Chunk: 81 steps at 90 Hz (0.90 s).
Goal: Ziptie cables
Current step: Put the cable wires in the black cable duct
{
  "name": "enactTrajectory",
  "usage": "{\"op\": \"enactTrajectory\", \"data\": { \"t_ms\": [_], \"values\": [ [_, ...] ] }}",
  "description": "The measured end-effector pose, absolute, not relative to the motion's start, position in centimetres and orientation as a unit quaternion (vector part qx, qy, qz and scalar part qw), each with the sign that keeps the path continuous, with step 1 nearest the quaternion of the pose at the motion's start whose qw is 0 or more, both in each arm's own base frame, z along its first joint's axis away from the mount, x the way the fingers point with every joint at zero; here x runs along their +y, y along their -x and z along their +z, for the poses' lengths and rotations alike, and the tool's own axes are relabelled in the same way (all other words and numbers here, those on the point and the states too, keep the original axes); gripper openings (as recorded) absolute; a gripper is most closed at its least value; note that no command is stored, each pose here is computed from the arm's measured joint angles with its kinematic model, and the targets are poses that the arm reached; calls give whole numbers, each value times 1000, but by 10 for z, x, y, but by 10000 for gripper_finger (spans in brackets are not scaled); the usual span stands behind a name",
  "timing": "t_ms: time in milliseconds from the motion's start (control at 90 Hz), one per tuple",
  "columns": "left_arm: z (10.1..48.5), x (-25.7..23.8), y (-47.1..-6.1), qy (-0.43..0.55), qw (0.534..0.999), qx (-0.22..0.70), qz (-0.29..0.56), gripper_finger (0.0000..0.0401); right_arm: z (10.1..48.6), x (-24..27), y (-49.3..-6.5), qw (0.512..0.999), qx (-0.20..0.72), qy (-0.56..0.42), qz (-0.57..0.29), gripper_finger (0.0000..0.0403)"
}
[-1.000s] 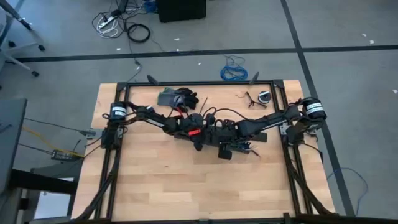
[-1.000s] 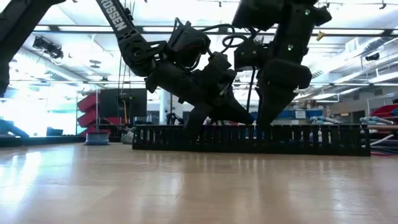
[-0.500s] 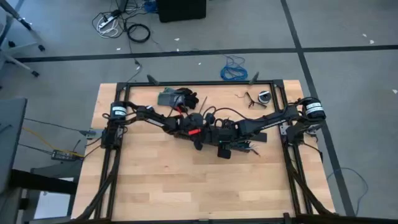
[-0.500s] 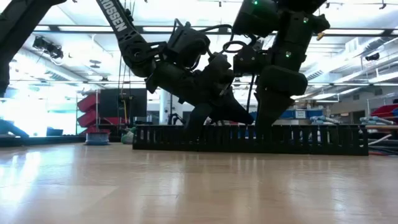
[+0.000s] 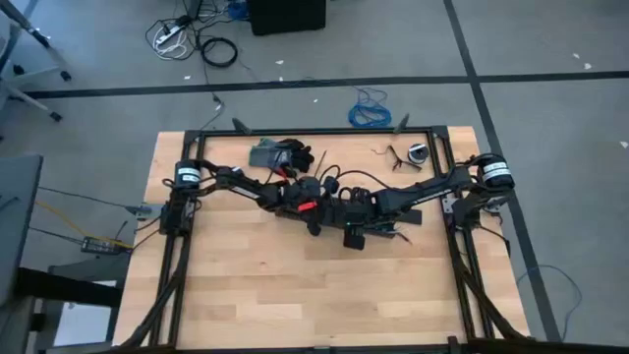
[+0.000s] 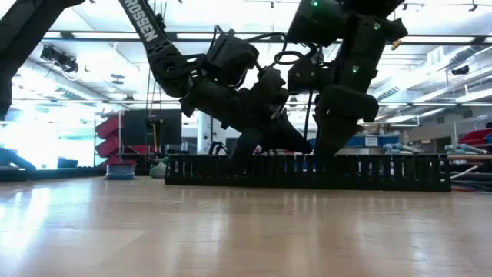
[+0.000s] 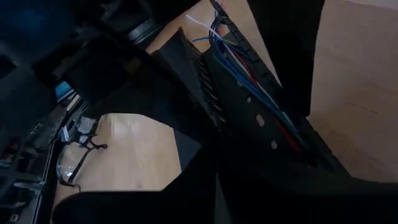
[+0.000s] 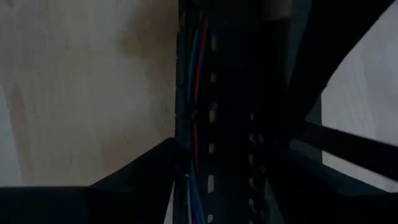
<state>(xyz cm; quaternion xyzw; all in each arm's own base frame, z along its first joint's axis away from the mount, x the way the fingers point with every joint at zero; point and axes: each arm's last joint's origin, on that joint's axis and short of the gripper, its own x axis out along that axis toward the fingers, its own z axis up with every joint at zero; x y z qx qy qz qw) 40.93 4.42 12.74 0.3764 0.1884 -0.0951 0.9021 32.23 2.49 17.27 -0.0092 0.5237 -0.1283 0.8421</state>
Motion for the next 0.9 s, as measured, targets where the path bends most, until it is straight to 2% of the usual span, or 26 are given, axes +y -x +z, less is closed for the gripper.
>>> {"op": "enactTrajectory", "data": {
  "t_ms": [544,900],
  "values": [
    [126,50,-410,-378,903,174,-106,0,173,27,-324,846,518,-13,-121,225],
    [126,56,-410,-362,909,198,-57,0,173,29,-323,845,520,-29,-119,223]
  ]
}}
